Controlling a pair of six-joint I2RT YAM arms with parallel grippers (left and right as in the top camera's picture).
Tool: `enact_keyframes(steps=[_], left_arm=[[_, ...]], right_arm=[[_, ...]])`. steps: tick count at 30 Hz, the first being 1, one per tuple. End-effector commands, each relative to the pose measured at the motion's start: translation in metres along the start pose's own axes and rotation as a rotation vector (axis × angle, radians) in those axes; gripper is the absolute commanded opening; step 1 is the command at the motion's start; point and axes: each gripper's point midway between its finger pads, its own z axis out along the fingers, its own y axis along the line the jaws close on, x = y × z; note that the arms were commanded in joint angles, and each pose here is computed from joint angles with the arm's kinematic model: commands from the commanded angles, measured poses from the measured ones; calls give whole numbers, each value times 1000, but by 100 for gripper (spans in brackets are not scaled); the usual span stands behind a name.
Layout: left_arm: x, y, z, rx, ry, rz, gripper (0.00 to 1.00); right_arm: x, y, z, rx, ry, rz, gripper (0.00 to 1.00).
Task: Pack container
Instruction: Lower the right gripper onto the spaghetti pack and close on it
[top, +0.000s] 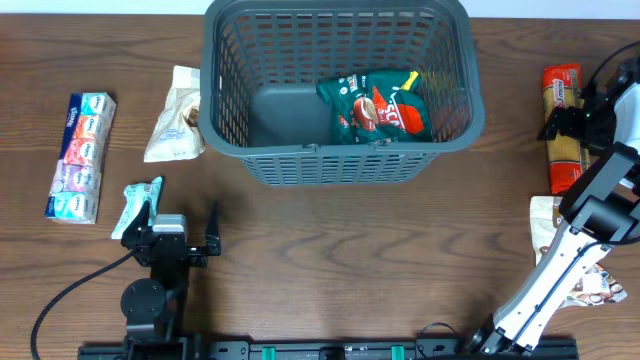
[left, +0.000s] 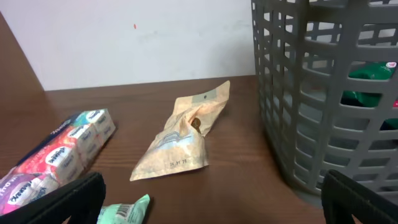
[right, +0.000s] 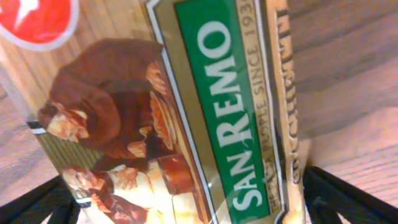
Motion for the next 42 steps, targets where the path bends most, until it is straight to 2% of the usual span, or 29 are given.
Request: enact_keyframes(steps=[1, 8, 16, 25, 26, 29, 30, 33, 35, 37, 38, 39, 40, 42], left_arm=[[16, 1, 2, -7, 41, 5, 99], [16, 1, 2, -7, 40, 5, 99], [16, 1, 2, -7, 40, 5, 99], [16, 1, 2, -7, 40, 5, 99], [16, 1, 2, -7, 40, 5, 98], [16, 1, 2, -7, 40, 5, 99], [16, 1, 2, -7, 40, 5, 99], [16, 1, 2, -7, 40, 5, 99], [16, 1, 2, -7, 40, 5, 99], [16, 1, 2, -7, 40, 5, 99], [16, 1, 2, -7, 40, 5, 99], [16, 1, 2, -7, 40, 5, 99], [16, 1, 2, -7, 40, 5, 99], [16, 1, 2, -7, 40, 5, 98]], right_arm=[[19, -6, 37, 26, 96, 8, 99], [22, -6, 36, 25, 106, 8, 99], [-3, -9, 15, 41, 27, 3, 99], [-13, -8, 2, 46, -3, -36, 99], [-12, -7, 2, 45, 3, -53, 95], [-8, -4, 2, 41, 21, -99, 72], [-8, -3, 2, 41, 22, -107, 68], [-8, -1, 2, 39, 23, -111, 66], [-7, 1, 2, 33, 27, -128, 58], [-7, 3, 2, 29, 28, -134, 42], [-7, 3, 2, 29, 28, -135, 21], [-7, 4, 2, 26, 27, -135, 10], [-7, 4, 2, 22, 26, -135, 3], [-7, 5, 2, 23, 25, -136, 1]])
